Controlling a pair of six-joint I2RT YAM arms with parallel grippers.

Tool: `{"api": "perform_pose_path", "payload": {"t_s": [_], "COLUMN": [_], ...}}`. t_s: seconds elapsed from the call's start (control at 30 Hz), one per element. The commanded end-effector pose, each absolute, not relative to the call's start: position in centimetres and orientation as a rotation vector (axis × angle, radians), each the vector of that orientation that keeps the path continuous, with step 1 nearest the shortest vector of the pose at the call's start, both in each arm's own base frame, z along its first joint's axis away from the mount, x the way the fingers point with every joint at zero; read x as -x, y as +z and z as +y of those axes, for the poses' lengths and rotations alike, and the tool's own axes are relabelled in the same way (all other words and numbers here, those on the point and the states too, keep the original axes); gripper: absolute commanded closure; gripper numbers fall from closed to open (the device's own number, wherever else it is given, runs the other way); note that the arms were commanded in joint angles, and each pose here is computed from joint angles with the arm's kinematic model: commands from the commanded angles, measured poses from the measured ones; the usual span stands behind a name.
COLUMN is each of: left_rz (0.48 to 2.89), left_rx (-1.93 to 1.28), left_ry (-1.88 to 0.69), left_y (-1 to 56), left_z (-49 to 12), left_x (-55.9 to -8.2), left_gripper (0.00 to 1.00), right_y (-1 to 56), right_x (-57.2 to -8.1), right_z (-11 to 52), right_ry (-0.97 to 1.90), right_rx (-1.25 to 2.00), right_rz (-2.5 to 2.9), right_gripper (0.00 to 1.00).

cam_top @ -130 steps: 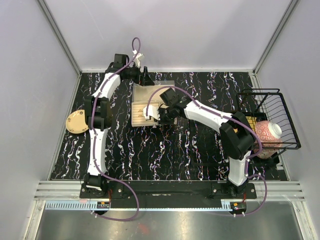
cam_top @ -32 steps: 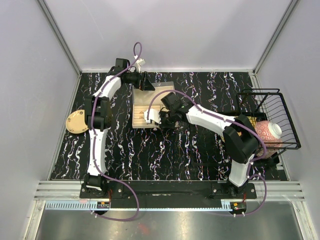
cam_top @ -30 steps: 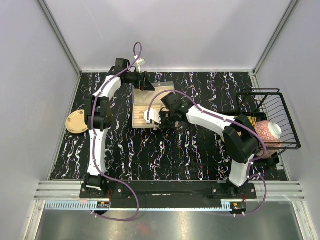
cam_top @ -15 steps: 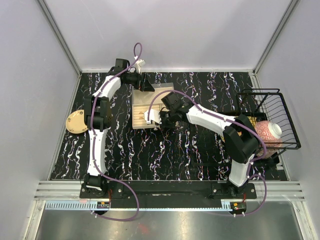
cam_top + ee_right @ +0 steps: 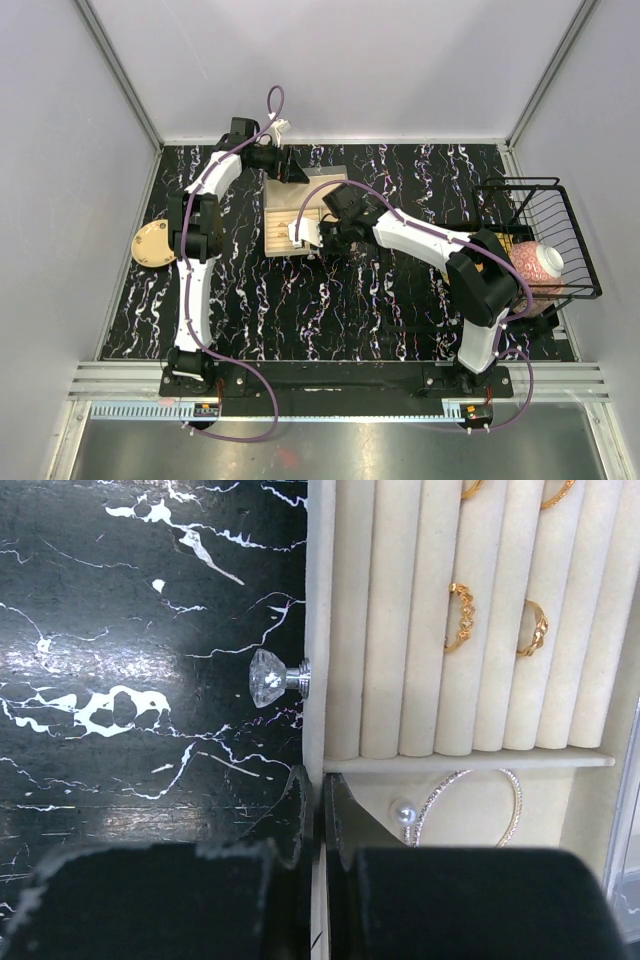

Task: Organize the mixed jewelry

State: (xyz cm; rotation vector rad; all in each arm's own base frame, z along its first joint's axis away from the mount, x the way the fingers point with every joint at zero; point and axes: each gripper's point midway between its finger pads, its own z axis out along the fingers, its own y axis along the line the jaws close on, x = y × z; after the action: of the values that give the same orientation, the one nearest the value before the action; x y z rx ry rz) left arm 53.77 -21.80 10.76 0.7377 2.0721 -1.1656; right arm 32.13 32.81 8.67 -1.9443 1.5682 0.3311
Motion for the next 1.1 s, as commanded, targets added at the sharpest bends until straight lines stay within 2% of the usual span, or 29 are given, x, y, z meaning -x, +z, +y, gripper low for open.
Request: {"api": "perform_pose_path", "payload": {"t_s": [0.0, 1.07], "left_rz": [2.009, 2.009], "left_rx": [-0.777, -0.782], "left_ry": [-1.199, -1.242], "left_y": [13.7, 13.4], "left_z": [-22.4, -22.6], "left_x": [-52.9, -52.2], "left_gripper": [0.02, 0.03], "right_y": [12.8, 12.6], "right_x": [-35.1, -40.8], "right_z": [34.3, 34.8], "right_ry": [0.231, 0.089], "right_rx": [1.850, 1.811], "right_rz": [1.424, 1.444], "right_gripper": [1.00, 1.00]}}
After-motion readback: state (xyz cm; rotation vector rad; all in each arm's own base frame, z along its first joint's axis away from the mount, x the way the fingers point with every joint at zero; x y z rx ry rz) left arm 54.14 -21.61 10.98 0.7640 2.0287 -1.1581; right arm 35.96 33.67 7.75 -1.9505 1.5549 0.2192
